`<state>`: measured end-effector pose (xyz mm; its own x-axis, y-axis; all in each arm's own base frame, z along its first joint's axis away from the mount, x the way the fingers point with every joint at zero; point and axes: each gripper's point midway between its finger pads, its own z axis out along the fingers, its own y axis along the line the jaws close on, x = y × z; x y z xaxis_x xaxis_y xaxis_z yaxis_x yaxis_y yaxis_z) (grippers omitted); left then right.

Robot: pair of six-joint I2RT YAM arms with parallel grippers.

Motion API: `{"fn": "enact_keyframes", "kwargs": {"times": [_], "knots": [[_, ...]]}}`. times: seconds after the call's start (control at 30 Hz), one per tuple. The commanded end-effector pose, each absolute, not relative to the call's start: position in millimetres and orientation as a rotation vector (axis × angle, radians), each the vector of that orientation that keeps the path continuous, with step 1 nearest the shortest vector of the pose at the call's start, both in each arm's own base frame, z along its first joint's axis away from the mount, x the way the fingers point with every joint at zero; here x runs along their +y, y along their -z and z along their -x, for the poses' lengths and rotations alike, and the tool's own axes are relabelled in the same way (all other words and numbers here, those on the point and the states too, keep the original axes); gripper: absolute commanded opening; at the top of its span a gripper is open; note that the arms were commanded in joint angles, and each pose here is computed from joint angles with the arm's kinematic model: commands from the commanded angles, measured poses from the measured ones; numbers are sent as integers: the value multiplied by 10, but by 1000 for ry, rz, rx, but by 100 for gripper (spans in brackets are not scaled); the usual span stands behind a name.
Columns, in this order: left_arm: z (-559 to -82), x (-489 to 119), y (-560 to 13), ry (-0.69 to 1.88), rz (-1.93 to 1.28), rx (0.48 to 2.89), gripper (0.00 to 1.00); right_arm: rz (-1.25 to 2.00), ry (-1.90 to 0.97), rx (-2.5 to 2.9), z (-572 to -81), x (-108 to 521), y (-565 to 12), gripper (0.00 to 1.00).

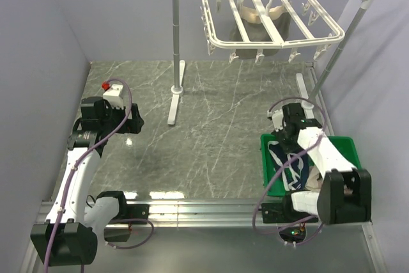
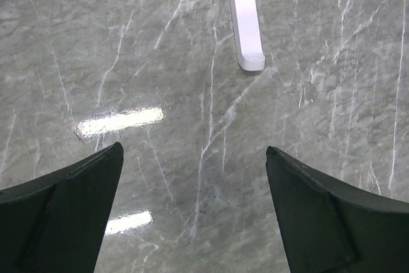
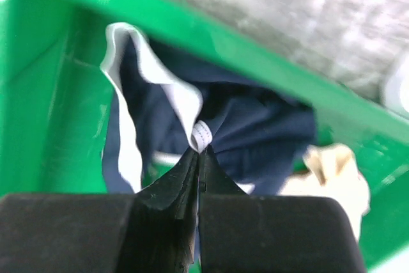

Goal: Clip the underwear to the hanger

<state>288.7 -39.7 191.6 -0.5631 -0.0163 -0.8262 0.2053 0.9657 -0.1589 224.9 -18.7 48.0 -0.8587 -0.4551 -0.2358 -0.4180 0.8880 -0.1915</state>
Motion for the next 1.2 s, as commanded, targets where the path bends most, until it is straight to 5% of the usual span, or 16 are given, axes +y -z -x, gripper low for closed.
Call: {"fn": "enact_keyframes", "kwargs": {"times": [0.0, 0.7, 1.17], "knots": [[-2918, -468, -2067, 322, -210, 2120, 99, 670, 179, 2654, -2320, -124, -1017, 0], [-2832, -732, -2378, 522, -284, 2080, 99, 959, -443, 1945, -2264, 1125, -3217, 0], [-2857, -807, -2617, 695, -221, 2024, 99, 1268, -559, 1885, -2415, 2298, -2640, 0]]}}
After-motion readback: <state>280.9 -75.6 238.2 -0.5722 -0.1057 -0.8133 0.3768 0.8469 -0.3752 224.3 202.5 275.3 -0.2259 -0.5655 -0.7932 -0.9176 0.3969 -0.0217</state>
